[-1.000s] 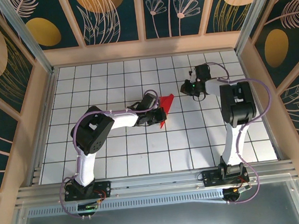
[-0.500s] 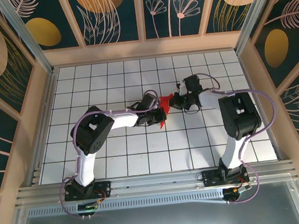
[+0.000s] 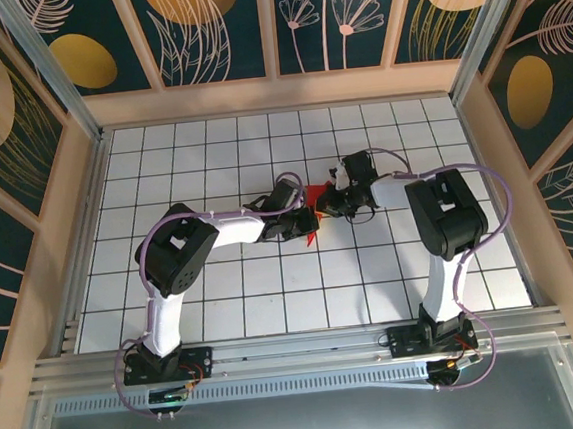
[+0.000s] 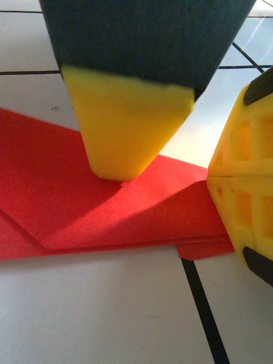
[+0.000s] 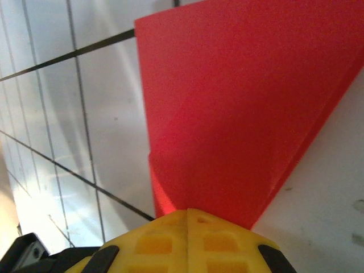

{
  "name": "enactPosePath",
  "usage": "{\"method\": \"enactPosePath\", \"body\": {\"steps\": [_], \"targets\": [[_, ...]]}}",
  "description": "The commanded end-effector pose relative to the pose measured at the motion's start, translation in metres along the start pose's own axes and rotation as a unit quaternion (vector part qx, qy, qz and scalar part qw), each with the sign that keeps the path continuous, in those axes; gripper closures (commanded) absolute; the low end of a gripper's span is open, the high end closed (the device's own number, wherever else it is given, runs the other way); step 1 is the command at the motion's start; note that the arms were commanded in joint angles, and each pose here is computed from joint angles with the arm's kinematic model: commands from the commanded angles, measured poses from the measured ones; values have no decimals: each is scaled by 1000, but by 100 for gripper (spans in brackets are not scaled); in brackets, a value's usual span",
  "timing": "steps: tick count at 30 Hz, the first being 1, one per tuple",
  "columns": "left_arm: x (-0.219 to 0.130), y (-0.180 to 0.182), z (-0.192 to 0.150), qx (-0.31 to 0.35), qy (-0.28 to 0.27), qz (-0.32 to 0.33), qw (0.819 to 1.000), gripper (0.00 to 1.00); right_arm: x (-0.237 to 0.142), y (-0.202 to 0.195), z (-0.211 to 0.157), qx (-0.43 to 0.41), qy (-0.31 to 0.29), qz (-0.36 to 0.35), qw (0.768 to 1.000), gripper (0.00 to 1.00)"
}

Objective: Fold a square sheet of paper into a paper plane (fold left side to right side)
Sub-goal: Fold the wing for the fifth time at the center of the table.

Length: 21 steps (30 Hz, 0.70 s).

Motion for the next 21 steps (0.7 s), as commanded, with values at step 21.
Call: {"method": "enactPosePath", "body": {"steps": [21], "targets": [[-49,-29,-15,-10,72,-90,993,100,18,-32,-32,35,70,-56,995,100]]}}
Point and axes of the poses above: each hand's point on the last joint's axis, 136 mm out from that joint toward the fingers, its own x axis out along the fingers, its own y axis along the line the jaws close on, z = x × y, the point moved 3 cm from there along -x, back along the fingers, and after that the axes turned 14 degrees about -x, right-handed, at the moved point
